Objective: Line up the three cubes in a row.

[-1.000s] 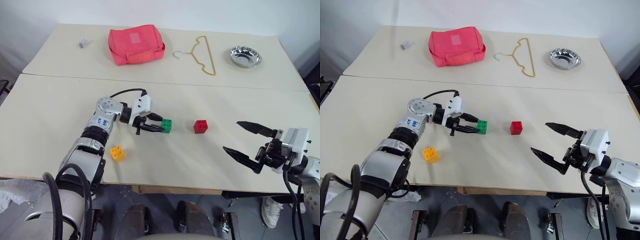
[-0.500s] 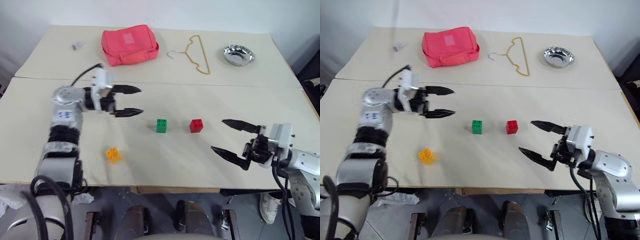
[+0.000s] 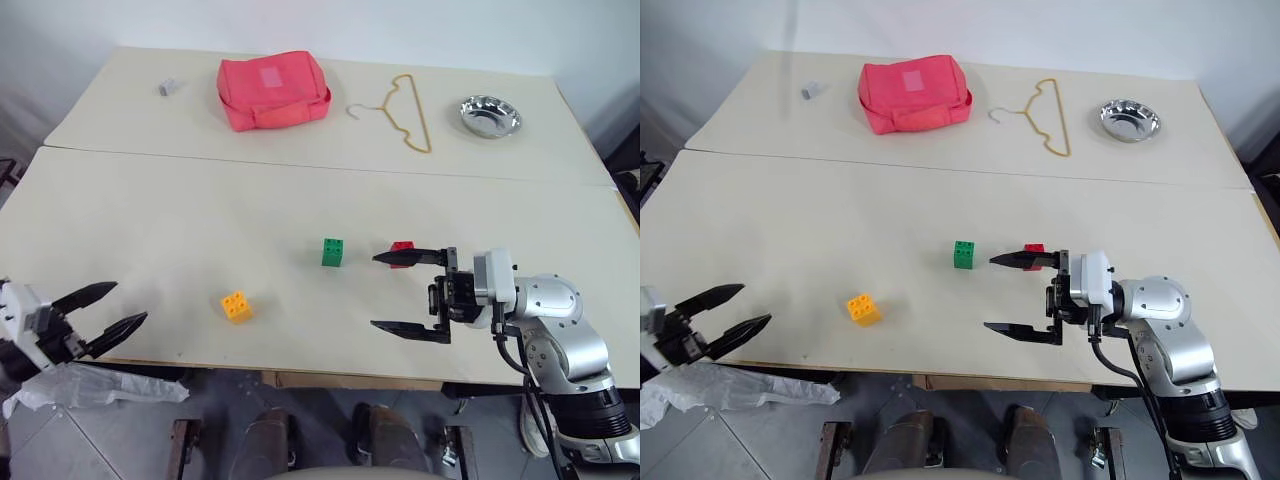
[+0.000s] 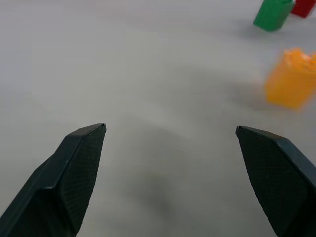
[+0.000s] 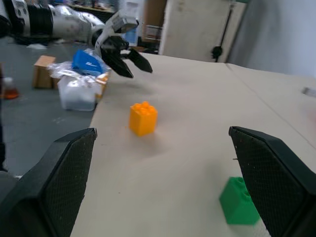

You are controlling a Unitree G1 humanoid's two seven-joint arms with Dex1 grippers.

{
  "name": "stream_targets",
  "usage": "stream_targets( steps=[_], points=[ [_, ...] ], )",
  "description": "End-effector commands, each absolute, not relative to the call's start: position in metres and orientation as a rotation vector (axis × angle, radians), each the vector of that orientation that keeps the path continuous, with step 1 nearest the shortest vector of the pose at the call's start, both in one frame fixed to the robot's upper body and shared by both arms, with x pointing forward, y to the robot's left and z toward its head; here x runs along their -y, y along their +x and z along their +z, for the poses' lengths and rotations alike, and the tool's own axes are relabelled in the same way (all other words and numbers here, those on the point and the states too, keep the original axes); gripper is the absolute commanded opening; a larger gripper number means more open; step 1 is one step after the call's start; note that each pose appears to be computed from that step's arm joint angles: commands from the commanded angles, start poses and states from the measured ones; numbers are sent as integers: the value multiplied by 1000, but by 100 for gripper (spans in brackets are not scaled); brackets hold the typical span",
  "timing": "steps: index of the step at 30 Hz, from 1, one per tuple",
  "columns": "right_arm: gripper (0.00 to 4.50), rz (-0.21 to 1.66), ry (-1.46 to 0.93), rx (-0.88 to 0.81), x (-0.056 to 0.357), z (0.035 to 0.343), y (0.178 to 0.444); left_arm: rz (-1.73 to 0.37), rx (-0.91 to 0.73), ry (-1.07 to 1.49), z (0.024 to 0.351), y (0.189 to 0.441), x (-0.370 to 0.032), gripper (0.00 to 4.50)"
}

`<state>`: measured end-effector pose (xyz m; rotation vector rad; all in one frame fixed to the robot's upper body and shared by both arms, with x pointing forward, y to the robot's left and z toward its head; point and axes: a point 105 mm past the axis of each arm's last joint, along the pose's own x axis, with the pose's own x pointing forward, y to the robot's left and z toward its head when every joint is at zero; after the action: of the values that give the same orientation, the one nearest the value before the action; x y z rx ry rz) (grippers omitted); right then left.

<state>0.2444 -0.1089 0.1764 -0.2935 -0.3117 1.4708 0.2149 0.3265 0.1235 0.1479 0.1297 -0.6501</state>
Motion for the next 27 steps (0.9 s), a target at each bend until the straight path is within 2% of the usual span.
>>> stream_targets(
  steps=[1,8,12,16,19,26,27],
  points=[
    [450,1468,-318,348,113,181,244,-720,-82,151,136,209,-302,448],
    [450,1416,-318,299,132,178,251,-909,-121,198,126,208,-248,448],
    [450,1394,-313,195,147,160,248,-935,-120,193,107,229,-226,448],
    [450,1359,-301,186,150,155,246,-935,-106,214,99,244,-218,448],
    [450,1334,-304,187,154,153,244,-933,-71,207,103,252,-218,388],
    [450,1283,-288,224,157,152,238,-1034,3,209,123,266,-206,163],
    [450,1278,-274,240,157,154,236,-1041,22,193,132,273,-206,147]
  ],
)
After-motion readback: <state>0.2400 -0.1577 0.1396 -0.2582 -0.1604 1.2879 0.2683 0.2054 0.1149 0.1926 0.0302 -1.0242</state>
